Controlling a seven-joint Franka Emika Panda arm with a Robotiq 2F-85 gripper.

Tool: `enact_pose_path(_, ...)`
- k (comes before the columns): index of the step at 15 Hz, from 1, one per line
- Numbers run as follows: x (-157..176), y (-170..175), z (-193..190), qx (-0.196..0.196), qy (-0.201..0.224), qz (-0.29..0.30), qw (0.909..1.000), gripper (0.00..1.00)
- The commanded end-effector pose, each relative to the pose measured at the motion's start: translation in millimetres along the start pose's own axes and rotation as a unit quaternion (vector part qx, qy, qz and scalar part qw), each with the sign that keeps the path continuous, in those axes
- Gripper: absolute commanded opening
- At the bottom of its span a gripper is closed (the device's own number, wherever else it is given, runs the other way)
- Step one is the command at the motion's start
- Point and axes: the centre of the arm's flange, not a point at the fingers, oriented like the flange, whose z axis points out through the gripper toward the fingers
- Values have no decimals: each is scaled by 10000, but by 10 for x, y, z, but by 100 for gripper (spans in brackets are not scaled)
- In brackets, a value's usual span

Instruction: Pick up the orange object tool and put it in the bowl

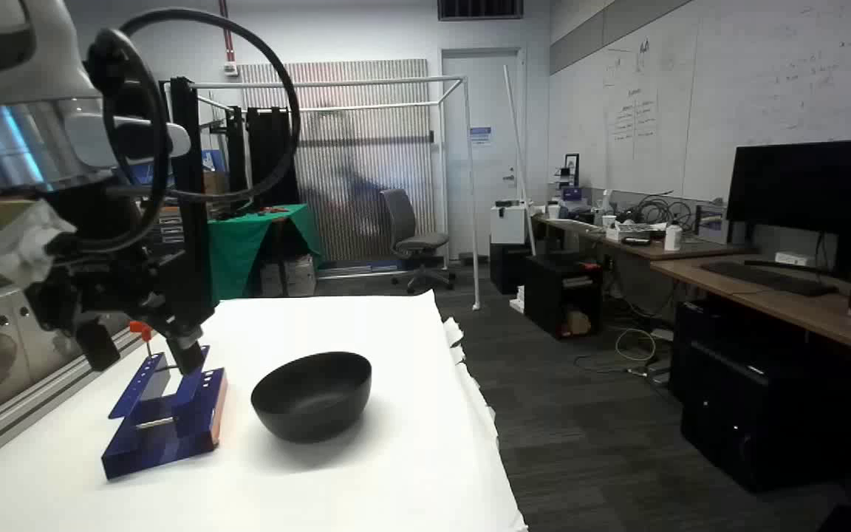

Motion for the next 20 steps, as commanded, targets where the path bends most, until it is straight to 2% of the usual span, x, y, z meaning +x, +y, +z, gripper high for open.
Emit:
enact_pose_path(1, 8, -2, -12, 4, 14, 0, 10000, 100)
enact_pose_path(13, 16, -3, -35, 10, 42, 2, 10000, 100)
enact_pose_path(16, 283, -266, -29, -206, -53, 146, 9997, 100)
enact_pose_path(20, 694, -752, -53, -22, -81, 40, 10000, 100)
